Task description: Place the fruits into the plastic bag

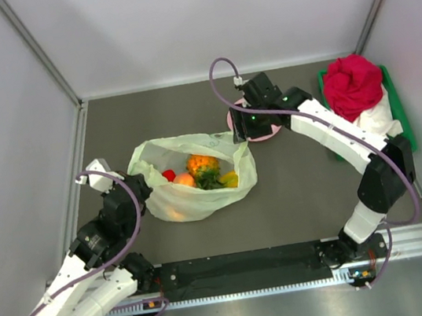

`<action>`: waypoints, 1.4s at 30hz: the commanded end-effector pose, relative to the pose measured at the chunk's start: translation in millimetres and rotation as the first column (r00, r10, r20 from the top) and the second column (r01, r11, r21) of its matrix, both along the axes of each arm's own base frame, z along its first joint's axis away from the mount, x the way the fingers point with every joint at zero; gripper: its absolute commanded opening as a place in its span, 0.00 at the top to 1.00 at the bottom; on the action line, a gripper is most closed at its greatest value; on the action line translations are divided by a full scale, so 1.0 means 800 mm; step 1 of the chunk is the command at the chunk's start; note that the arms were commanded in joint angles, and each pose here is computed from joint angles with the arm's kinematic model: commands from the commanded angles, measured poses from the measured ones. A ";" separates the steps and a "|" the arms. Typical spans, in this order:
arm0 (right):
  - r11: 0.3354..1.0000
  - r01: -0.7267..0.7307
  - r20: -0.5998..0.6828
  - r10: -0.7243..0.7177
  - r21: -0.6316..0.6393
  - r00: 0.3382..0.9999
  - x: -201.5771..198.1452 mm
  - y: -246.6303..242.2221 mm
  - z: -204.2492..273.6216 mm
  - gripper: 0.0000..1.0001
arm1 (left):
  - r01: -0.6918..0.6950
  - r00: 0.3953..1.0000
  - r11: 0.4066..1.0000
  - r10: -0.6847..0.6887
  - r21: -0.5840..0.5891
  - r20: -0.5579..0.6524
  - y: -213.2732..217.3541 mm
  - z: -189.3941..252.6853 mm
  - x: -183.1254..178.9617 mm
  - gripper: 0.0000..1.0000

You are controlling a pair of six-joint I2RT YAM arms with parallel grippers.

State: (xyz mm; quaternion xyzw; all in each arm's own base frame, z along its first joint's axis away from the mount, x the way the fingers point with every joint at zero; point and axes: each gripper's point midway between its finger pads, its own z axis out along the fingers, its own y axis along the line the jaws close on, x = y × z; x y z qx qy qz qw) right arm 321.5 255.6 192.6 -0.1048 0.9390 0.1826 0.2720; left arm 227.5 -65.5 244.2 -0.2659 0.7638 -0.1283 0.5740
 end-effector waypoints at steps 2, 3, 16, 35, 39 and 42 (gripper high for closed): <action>0.997 -0.009 0.046 0.006 0.074 0.999 0.014 0.009 0.024 0.53 | -0.019 0.999 1.000 0.019 -0.003 0.035 0.004 0.014 0.003 1.00; 0.997 -0.009 0.060 0.004 0.074 0.998 0.016 0.008 0.028 0.59 | -0.015 0.999 1.000 0.015 -0.001 0.039 0.004 0.016 0.004 1.00; 0.981 -0.077 0.284 0.024 0.177 0.958 0.020 0.009 0.188 1.00 | 0.017 0.982 1.000 -0.017 -0.001 0.188 0.003 0.106 0.010 1.00; 0.934 -0.128 0.575 -0.093 0.332 0.813 -0.019 -0.027 0.364 1.00 | 0.023 0.897 0.999 -0.003 -0.042 0.442 0.033 0.273 -0.015 1.00; 0.942 -0.116 0.519 -0.068 0.314 0.852 -0.015 -0.020 0.328 1.00 | 0.093 0.921 0.996 -0.079 -0.017 0.382 0.001 0.241 0.001 1.00; 0.942 -0.117 0.486 -0.055 0.316 0.872 -0.013 -0.013 0.305 1.00 | 0.162 0.925 0.987 -0.159 0.019 0.346 -0.029 0.216 0.015 1.00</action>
